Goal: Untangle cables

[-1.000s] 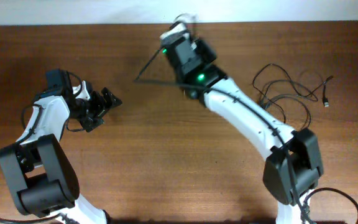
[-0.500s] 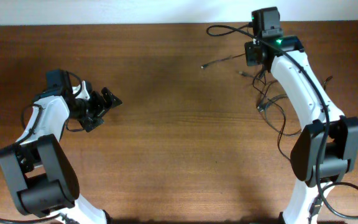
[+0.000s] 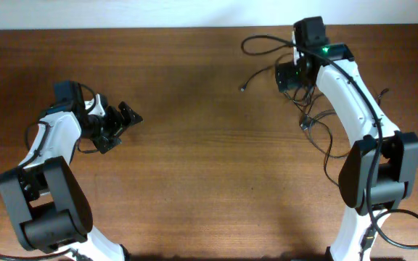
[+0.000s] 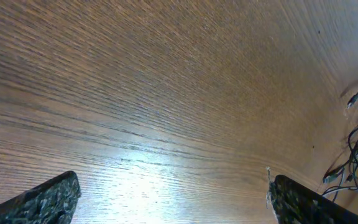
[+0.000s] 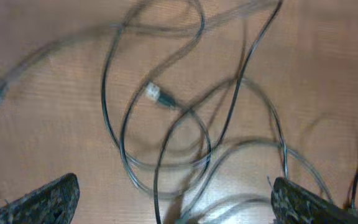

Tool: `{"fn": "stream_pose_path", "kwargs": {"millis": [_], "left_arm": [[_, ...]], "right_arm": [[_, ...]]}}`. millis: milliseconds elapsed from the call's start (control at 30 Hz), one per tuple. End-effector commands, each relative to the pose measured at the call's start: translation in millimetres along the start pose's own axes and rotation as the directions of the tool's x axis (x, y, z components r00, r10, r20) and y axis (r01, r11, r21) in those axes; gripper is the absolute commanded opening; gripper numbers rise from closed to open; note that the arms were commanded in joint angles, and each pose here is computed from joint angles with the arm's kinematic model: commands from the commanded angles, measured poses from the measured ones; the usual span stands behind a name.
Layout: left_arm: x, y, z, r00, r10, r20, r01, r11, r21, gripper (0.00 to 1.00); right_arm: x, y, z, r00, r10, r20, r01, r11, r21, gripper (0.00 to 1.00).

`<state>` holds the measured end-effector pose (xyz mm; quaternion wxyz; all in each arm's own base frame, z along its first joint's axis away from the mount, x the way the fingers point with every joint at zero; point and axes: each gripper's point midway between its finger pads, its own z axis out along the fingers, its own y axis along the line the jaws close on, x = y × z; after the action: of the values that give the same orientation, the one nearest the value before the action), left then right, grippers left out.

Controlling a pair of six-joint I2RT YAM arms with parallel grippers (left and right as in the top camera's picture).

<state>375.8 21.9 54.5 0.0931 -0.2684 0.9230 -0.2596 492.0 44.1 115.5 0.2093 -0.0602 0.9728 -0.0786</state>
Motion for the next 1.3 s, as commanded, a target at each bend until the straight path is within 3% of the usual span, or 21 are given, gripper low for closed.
{"fn": "stream_pose_path", "kwargs": {"millis": [0,267,333,500,600,1267], "left_arm": [[-5.8,-4.4,-5.8,1.000,0.016,0.023,-0.016,1.000,0.007,0.99],[-13.0,-8.5,-5.0,0.990,0.131,0.054,-0.131,0.991,0.008,0.99],[-0.4,-4.4,-3.6,0.992,0.129,0.005,-0.129,0.992,-0.005,0.99],[37.1,-11.8,6.0,0.940,0.313,-0.132,-0.318,0.948,-0.013,0.99],[50.4,-20.9,15.0,0.917,0.360,-0.172,-0.371,0.928,-0.038,0.99],[50.7,-31.2,6.4,0.910,0.388,-0.144,-0.396,0.918,-0.032,0.99]], "right_arm": [[8.8,2.2,6.4,0.999,-0.005,-0.034,0.005,1.000,-0.005,0.99],[8.8,2.2,6.4,0.999,-0.005,-0.034,0.005,1.000,-0.005,0.99],[8.7,2.2,6.4,0.999,-0.005,-0.034,0.005,1.000,-0.005,0.99],[8.8,2.2,6.4,0.999,-0.005,-0.034,0.005,1.000,-0.005,0.99],[8.7,2.2,6.4,0.999,-0.005,-0.034,0.005,1.000,-0.005,0.99],[8.7,2.2,6.4,0.999,-0.005,-0.034,0.005,1.000,-0.005,0.98]]}}
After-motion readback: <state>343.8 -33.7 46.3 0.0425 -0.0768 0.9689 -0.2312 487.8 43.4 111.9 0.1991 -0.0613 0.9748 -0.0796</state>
